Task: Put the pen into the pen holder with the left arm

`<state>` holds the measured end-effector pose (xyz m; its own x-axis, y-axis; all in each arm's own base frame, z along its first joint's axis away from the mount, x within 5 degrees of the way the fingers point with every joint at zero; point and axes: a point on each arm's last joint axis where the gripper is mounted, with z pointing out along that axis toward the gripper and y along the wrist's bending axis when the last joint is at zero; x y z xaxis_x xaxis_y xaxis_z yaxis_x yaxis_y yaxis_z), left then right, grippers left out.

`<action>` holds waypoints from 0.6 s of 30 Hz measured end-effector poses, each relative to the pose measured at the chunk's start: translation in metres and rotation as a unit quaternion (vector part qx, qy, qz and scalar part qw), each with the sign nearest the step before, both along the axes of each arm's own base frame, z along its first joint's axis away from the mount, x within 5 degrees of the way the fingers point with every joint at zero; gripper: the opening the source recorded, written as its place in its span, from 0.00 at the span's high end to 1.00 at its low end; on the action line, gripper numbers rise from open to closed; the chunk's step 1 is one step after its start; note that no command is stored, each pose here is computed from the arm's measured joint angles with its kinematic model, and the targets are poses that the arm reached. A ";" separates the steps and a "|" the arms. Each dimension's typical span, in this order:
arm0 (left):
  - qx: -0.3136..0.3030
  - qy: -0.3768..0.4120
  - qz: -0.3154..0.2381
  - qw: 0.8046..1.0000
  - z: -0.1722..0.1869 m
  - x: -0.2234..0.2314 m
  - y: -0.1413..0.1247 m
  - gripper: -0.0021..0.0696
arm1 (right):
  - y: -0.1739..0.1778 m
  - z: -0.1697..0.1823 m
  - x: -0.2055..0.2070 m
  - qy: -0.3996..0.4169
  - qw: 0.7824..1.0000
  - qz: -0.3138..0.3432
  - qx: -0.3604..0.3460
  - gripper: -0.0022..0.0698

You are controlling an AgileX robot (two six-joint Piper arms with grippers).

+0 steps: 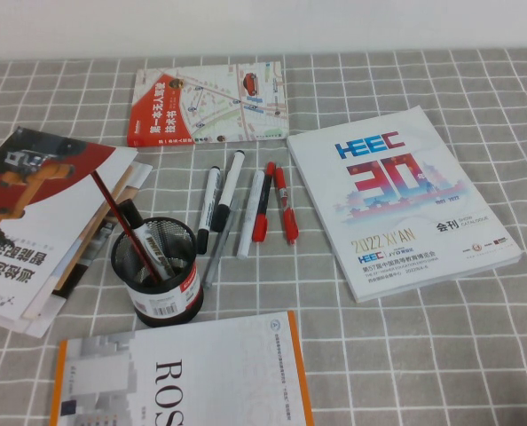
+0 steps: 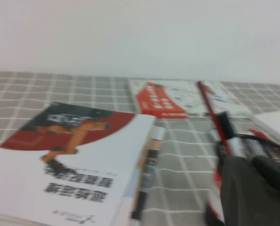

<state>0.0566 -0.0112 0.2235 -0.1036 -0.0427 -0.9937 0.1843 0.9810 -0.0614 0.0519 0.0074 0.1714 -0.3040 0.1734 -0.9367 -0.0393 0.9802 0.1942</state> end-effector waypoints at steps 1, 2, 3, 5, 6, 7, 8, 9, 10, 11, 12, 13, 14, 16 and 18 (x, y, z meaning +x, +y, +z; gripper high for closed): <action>-0.001 -0.005 0.009 1.000 -0.005 0.001 0.001 0.97 | 0.000 0.000 0.000 0.000 1.000 0.000 0.000 0.99; -0.002 -0.011 0.018 1.000 -0.010 0.003 0.001 0.97 | 0.000 0.000 0.000 0.000 1.000 0.000 0.000 0.99; 0.000 -0.015 0.025 1.000 -0.013 0.003 0.002 0.97 | 0.000 0.000 0.000 0.000 1.000 0.000 0.000 0.99; 0.000 -0.023 0.037 0.999 -0.022 0.005 0.004 0.97 | 0.000 0.000 0.000 0.000 1.000 0.000 0.000 0.99; 0.000 -0.025 0.040 0.999 -0.024 0.005 0.004 0.97 | 0.000 0.000 0.000 0.000 1.000 0.000 0.000 0.99; 0.003 -0.029 0.041 0.999 -0.025 0.004 0.004 0.97 | 0.000 0.000 0.000 0.000 1.000 0.000 0.000 0.99; 0.007 -0.028 0.040 0.999 -0.027 0.003 0.004 0.97 | 0.000 0.000 0.000 0.000 1.000 0.000 0.000 0.99; 0.011 -0.029 0.038 0.999 -0.027 0.002 0.004 0.97 | 0.000 0.000 0.000 0.000 1.000 0.000 0.000 0.99; 0.016 -0.029 0.036 0.999 -0.028 0.001 0.004 0.97 | 0.000 0.000 0.000 0.000 1.000 0.000 0.000 0.99; 0.022 -0.027 0.035 0.999 -0.028 0.000 0.004 0.97 | 0.000 0.000 0.000 0.000 1.000 0.000 0.000 0.99; 0.025 -0.019 0.033 0.999 -0.030 0.000 0.004 0.97 | 0.000 0.000 0.000 0.000 1.000 0.000 0.000 0.99; 0.030 -0.014 0.032 0.999 -0.031 -0.001 0.004 0.97 | 0.000 0.000 0.000 0.000 1.000 0.000 0.000 0.99; 0.035 -0.005 0.033 0.999 -0.033 -0.001 0.004 0.97 | 0.000 0.000 0.000 0.000 1.000 0.000 0.000 0.99; 0.043 0.014 0.030 0.999 -0.037 -0.001 0.003 0.97 | 0.000 0.000 0.000 0.000 1.000 0.000 0.000 0.99; 0.051 0.030 0.027 0.998 -0.040 -0.002 0.003 0.97 | 0.000 0.000 0.000 0.000 1.000 0.000 0.000 0.99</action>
<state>0.0550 -0.0080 0.1837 -0.1638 0.0518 -0.9851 0.1291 0.9912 0.0307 0.0519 0.0074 0.1714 -0.3040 0.1734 -0.9367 -0.0393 0.9802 0.1942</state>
